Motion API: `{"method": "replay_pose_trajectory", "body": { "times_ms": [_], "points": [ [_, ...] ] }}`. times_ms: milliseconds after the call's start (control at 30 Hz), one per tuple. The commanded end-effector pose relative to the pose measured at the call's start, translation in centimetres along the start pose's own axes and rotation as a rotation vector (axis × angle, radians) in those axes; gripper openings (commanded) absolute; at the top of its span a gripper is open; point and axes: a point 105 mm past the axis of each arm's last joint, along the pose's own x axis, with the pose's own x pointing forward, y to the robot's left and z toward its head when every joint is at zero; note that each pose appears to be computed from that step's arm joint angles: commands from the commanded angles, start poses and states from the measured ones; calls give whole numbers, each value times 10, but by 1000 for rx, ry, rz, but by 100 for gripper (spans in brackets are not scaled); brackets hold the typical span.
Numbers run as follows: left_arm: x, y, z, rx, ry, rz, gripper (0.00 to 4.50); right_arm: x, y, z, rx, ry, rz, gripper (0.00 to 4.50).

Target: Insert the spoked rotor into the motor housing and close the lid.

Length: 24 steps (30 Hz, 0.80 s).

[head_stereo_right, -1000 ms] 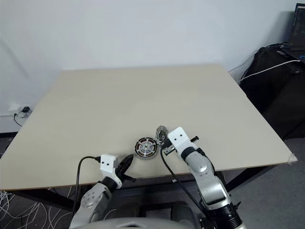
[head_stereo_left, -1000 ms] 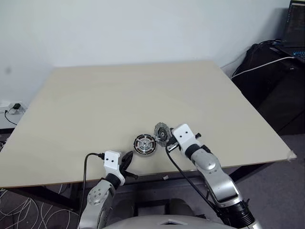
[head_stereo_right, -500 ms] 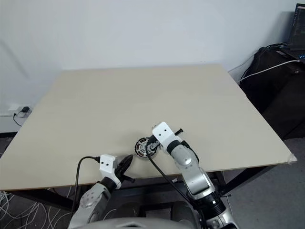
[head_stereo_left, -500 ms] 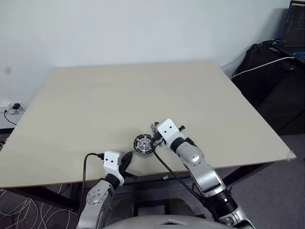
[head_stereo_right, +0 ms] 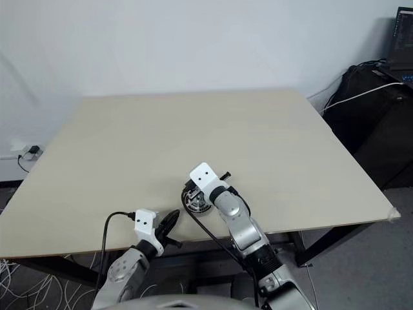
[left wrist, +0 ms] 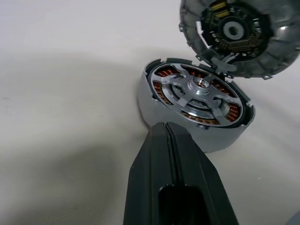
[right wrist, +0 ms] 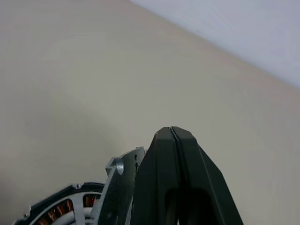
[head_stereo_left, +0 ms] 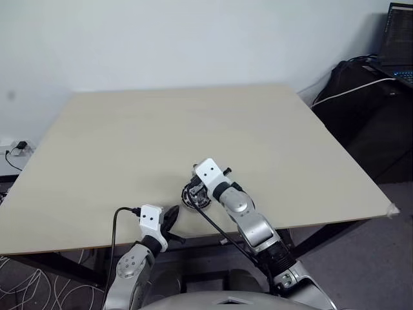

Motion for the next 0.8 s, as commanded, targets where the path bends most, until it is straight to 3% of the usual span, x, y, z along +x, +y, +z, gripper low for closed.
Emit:
{"method": "replay_pose_trajectory", "body": {
  "times_ms": [33, 433, 800],
  "points": [
    [1, -4, 16, 19, -56, -22, 0, 4, -6, -5, 13, 21, -31, 3],
    [1, -2, 16, 21, -57, -16, 0, 3, -4, -34, 55, 120, -30, 3],
    [2, -1, 17, 19, -57, -16, 0, 2, -5, -37, 57, 127, -39, 3]
  ]
}}
